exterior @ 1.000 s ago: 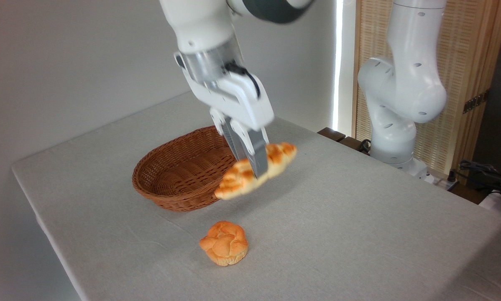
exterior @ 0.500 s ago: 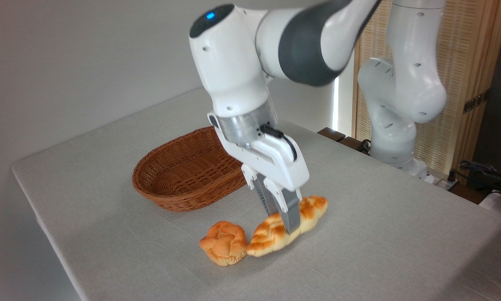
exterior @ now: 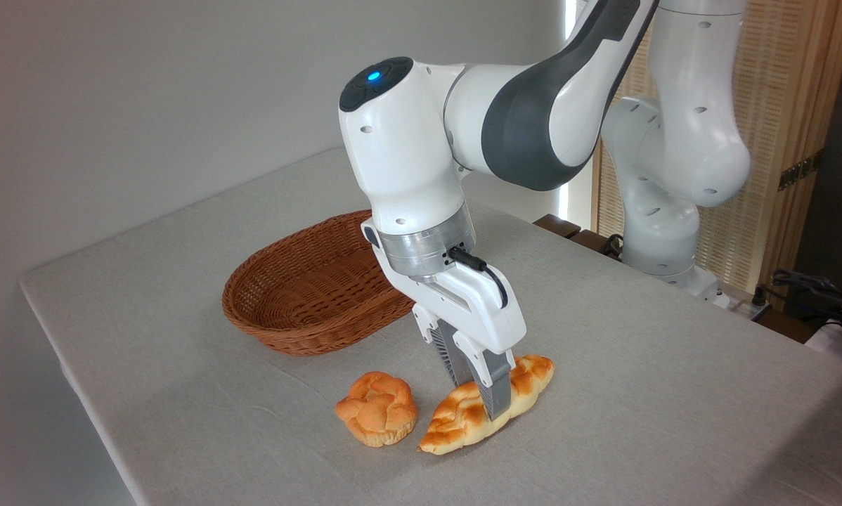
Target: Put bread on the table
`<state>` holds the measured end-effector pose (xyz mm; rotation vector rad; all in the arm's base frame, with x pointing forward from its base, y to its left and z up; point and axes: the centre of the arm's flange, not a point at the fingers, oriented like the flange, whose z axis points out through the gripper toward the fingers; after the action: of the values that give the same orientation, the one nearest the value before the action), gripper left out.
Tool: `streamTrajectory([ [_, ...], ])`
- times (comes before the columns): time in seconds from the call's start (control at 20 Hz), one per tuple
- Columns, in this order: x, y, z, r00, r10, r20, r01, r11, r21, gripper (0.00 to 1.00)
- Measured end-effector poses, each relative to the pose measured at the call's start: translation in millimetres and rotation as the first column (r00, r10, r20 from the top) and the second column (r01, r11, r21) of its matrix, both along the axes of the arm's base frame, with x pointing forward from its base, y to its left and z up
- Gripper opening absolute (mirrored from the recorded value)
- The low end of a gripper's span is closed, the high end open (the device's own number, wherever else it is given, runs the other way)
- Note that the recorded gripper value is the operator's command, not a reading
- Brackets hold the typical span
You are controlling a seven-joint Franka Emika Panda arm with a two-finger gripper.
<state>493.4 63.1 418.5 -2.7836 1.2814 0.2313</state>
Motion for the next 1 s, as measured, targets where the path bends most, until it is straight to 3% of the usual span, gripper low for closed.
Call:
streamTrajectory([
  [0.3,1.0,0.4,4.2,1.000,0.002,0.009,-0.002,1.000,-0.002,1.00],
  [0.4,4.5,-0.4,20.4,1.000,0.021,0.023,-0.020,0.999,-0.027,1.00],
  [0.6,12.9,-16.2,95.8,0.998,0.056,0.029,-0.052,0.991,-0.127,1.00],
  [0.75,16.1,-39.1,159.3,0.994,0.074,0.074,-0.058,0.980,-0.192,1.00],
  [0.85,16.1,-52.8,192.6,0.991,0.091,0.102,-0.068,0.975,-0.212,1.00],
  [1.0,25.0,-67.8,223.6,0.989,0.108,0.096,-0.086,0.974,-0.208,1.00],
])
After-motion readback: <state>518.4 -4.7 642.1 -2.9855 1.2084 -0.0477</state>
